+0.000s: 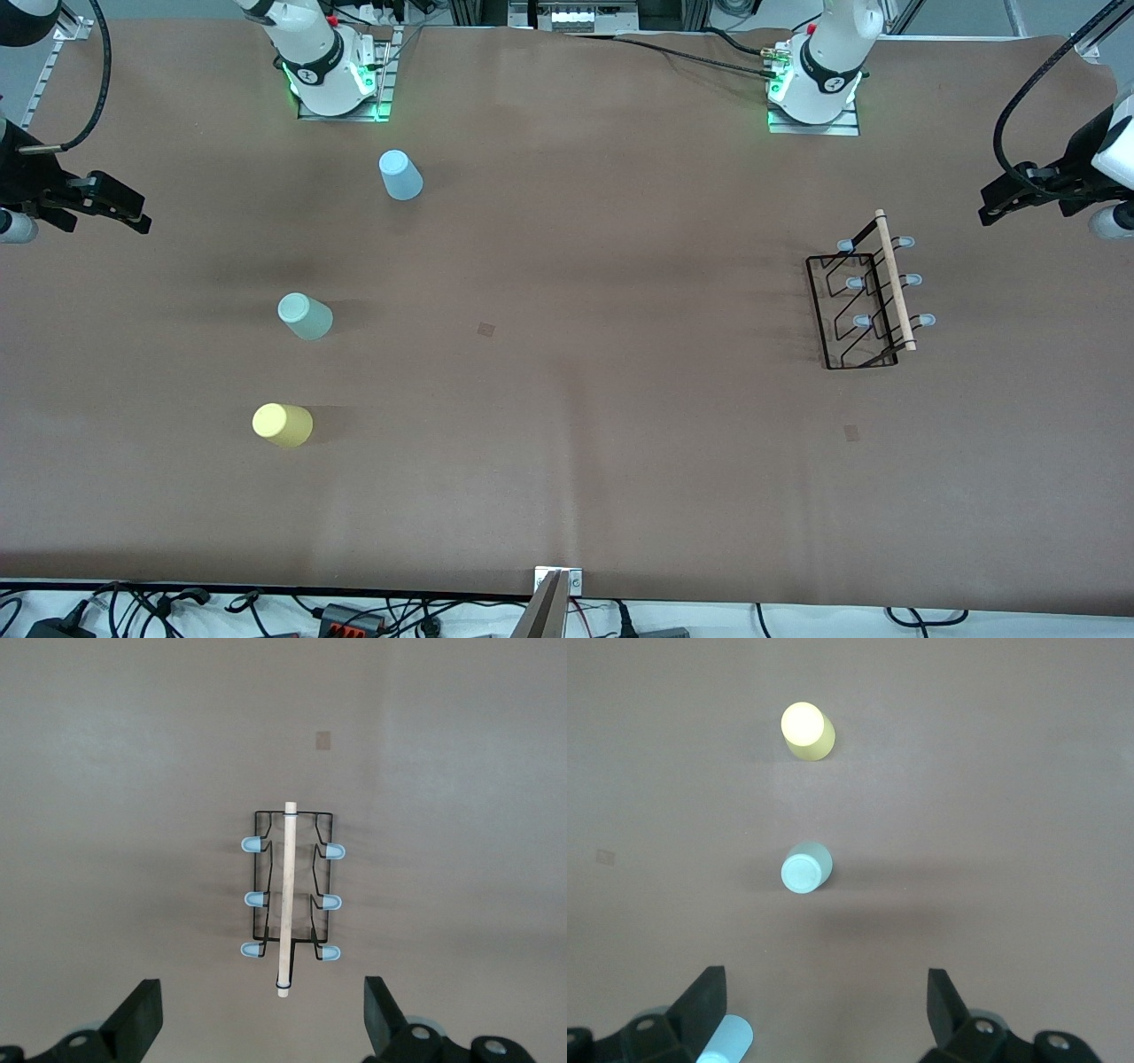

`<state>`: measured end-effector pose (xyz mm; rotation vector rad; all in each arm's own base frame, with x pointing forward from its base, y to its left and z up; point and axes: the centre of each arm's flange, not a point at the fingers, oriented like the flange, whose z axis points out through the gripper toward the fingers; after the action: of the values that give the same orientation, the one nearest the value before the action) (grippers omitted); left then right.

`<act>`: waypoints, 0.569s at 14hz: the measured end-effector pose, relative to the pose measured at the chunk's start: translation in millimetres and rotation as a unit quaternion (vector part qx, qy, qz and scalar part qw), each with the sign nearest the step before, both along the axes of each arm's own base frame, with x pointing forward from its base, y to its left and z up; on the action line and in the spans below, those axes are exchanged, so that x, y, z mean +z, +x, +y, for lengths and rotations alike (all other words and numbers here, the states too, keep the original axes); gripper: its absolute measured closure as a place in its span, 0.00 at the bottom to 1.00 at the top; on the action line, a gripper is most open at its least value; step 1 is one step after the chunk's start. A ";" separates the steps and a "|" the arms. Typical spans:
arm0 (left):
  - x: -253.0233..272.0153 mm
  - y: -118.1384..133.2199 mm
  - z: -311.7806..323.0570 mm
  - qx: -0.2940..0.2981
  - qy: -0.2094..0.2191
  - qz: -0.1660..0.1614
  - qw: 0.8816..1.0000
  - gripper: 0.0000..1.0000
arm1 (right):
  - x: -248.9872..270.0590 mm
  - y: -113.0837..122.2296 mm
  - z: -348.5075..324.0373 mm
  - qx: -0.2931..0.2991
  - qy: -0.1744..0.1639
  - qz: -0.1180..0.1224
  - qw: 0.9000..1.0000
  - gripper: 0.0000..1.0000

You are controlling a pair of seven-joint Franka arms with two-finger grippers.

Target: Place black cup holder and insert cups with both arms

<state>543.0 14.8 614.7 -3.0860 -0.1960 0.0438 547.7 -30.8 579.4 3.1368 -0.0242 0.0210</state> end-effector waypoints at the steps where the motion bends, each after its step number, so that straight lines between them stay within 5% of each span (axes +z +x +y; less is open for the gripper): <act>1: -0.6 0.2 4.7 0.004 0.000 0.000 1.000 0.00 | 0.0 0.0 0.0 0.000 0.000 0.000 1.000 0.00; 8: -9.8 4.8 8.0 0.007 -0.001 0.009 1.000 0.00 | 0.0 0.1 0.2 0.000 0.000 0.000 1.000 0.00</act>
<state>547.8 22.9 604.9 -3.0856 -0.2163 0.0709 547.8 -30.5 579.5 3.1368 -0.0235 0.0217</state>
